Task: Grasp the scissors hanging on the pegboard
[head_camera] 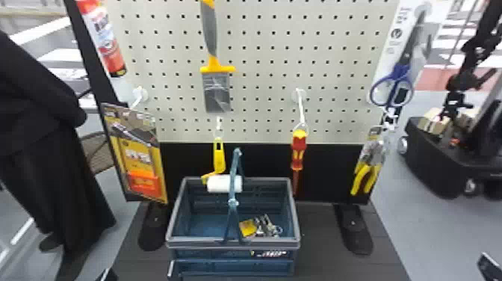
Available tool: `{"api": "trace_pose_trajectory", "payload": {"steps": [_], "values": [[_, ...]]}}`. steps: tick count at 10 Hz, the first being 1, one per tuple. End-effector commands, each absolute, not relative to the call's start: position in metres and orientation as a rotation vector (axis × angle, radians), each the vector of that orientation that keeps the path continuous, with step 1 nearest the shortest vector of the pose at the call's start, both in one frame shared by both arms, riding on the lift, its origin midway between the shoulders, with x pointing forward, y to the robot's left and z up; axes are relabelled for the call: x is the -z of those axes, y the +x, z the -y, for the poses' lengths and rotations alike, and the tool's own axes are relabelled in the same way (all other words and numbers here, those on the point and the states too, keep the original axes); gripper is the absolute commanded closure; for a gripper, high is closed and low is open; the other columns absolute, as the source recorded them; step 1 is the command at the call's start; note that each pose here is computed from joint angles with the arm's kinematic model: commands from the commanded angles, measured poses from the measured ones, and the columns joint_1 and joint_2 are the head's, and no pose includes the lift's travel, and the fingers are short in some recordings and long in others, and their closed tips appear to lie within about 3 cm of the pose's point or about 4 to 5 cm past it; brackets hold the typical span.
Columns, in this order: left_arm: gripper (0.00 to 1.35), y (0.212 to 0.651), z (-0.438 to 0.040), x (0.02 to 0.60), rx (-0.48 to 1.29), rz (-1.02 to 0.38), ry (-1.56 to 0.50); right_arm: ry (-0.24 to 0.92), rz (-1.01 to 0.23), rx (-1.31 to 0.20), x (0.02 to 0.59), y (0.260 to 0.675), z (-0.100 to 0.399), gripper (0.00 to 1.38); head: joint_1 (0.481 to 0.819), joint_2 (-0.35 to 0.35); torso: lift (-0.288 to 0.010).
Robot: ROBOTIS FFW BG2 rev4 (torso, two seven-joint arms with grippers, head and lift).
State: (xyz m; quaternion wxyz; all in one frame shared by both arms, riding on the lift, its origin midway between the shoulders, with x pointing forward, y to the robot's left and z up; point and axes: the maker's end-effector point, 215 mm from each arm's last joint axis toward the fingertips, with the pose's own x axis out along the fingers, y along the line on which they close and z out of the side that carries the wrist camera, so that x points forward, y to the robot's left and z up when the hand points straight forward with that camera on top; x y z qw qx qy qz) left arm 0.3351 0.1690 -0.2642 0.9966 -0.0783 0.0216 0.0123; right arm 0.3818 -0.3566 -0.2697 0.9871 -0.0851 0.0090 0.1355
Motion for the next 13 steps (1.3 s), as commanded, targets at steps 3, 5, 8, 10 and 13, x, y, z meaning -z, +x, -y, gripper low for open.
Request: {"api": "trace_pose_trajectory", "payload": {"steps": [3,5,8,10,13], "values": [[0.35,0.335,-0.169,0.264,-0.023,-0.044,-0.157,-0.169,0.016,-0.272,0.248,0.392,0.353,0.2,0.549,0.0,-0.1],[0.35,0.336,-0.168,0.265,-0.018,-0.046,-0.159,-0.177,0.022,-0.287,0.232,0.403,0.352,0.2,0.549,0.0,-0.1],[0.35,0.337,-0.165,0.264,-0.006,-0.044,-0.161,-0.204,0.048,-0.307,0.207,0.425,0.355,0.2,0.549,0.0,-0.1],[0.35,0.339,-0.158,0.265,0.02,-0.045,-0.168,-0.212,0.069,-0.331,0.193,0.444,0.358,0.2,0.549,0.0,-0.1],[0.35,0.34,-0.156,0.265,0.027,-0.044,-0.168,-0.243,0.082,-0.352,0.175,0.466,0.366,0.2,0.549,0.0,-0.1]]}}
